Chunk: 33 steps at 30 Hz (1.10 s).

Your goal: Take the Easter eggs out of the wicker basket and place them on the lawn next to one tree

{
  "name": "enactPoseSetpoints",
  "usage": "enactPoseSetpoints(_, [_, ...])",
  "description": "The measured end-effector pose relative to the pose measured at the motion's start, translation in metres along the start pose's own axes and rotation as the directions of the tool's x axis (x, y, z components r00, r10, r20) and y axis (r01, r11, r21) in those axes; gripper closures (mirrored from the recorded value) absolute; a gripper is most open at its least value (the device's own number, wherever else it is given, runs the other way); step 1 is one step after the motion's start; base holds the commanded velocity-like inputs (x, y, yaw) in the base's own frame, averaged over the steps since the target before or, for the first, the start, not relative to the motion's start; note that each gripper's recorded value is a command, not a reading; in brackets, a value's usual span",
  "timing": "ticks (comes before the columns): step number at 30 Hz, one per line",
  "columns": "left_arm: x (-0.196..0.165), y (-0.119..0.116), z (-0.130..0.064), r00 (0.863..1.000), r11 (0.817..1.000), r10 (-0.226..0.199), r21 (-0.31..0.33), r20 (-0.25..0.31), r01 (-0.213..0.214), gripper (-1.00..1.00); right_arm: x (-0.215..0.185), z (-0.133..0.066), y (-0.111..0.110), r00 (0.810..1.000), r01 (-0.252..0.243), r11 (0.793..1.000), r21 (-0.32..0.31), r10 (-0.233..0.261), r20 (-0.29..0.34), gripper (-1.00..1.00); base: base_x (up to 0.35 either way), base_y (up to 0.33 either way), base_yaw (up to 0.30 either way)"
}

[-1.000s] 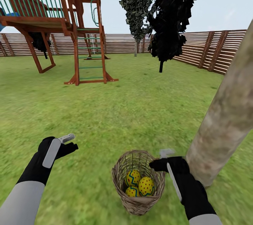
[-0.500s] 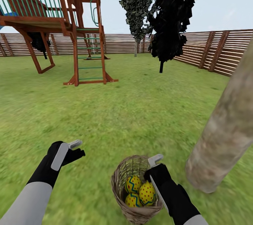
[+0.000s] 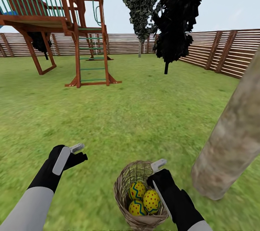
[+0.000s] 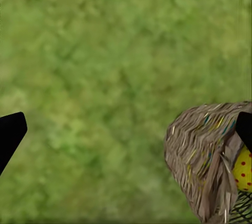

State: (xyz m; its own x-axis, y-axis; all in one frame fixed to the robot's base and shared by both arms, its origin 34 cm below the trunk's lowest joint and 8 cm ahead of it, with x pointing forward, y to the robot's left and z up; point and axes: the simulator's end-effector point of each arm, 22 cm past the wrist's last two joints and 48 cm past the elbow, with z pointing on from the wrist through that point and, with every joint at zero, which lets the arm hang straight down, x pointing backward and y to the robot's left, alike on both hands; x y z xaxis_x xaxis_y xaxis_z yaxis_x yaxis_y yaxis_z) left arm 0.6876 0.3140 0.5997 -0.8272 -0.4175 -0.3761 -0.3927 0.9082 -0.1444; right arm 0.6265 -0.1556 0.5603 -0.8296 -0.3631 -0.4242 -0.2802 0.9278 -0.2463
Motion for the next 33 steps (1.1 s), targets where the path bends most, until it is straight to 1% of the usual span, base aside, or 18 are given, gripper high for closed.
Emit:
enactPoseSetpoints(4, [0.001, 0.001, 0.003, 1.0, 1.0, 0.0, -0.002, -0.004, 0.0, -1.0, 0.003, 0.003, 0.001, 1.0, 0.001, 1.0, -0.003, -0.001, -0.007, -1.0, 0.0, 0.0, 0.065])
enactPoseSetpoints(8, [0.004, 0.001, 0.006, 1.0, 1.0, 0.0, -0.005, -0.011, 0.0, -1.0, 0.018, 0.012, 0.006, 0.999, 0.012, 1.0, -0.009, -0.012, -0.048, -1.0, 0.0, 0.0, 0.072])
enactPoseSetpoints(11, [0.005, 0.002, 0.008, 1.0, 1.0, 0.0, -0.006, -0.015, 0.0, -1.0, 0.021, 0.014, 0.007, 0.998, 0.013, 1.0, -0.011, -0.014, -0.055, -1.0, 0.0, 0.0, 0.072])
enactPoseSetpoints(17, [0.001, 0.003, 0.008, 1.0, 1.0, -0.002, -0.008, -0.007, 0.002, -1.0, 0.011, 0.018, 0.008, 1.0, 0.007, 1.0, -0.013, -0.007, 0.001, -1.0, 0.0, 0.0, 0.074])
enactPoseSetpoints(19, [-0.009, 0.003, 0.003, 1.0, 1.0, -0.004, -0.002, 0.019, 0.004, -1.0, 0.009, 0.019, 0.008, 1.0, 0.007, 1.0, -0.014, -0.007, 0.008, -1.0, 0.0, 0.0, 0.092])
enactPoseSetpoints(20, [-0.027, -0.003, -0.011, 0.997, 1.0, -0.001, 0.014, 0.072, 0.0, -1.0, 0.007, 0.019, 0.009, 1.0, 0.011, 1.0, -0.014, -0.011, 0.017, -1.0, 0.0, 0.0, 0.106])
enactPoseSetpoints(21, [-0.034, -0.006, -0.017, 0.996, 1.0, 0.001, 0.022, 0.094, -0.003, -1.0, 0.006, 0.019, 0.011, 1.0, 0.018, 1.0, -0.014, -0.018, 0.021, -1.0, 0.0, 0.0, 0.109])
enactPoseSetpoints(26, [-0.065, -0.02, -0.046, 0.981, 0.998, 0.001, 0.059, 0.194, -0.012, -1.0, 0.0, 0.016, 0.031, 0.995, 0.095, 0.995, -0.026, -0.093, 0.047, -1.0, 0.0, 0.0, 0.113])
enactPoseSetpoints(28, [-0.073, -0.027, -0.055, 0.976, 0.996, -0.007, 0.086, 0.22, -0.012, -1.0, 0.0, 0.015, 0.041, 0.991, 0.124, 0.992, -0.032, -0.122, 0.055, -1.0, 0.0, 0.0, 0.115])
enactPoseSetpoints(29, [-0.074, -0.03, -0.057, 0.974, 0.995, -0.012, 0.099, 0.224, -0.01, -1.0, -0.001, 0.015, 0.044, 0.99, 0.134, 0.99, -0.034, -0.132, 0.057, -1.0, 0.0, 0.0, 0.115])
enactPoseSetpoints(33, [-0.077, -0.036, -0.06, 0.974, 0.99, -0.037, 0.144, 0.222, 0.005, -1.0, 0.001, 0.015, 0.053, 0.984, 0.167, 0.985, -0.039, -0.164, 0.062, -1.0, 0.0, 0.0, 0.115])
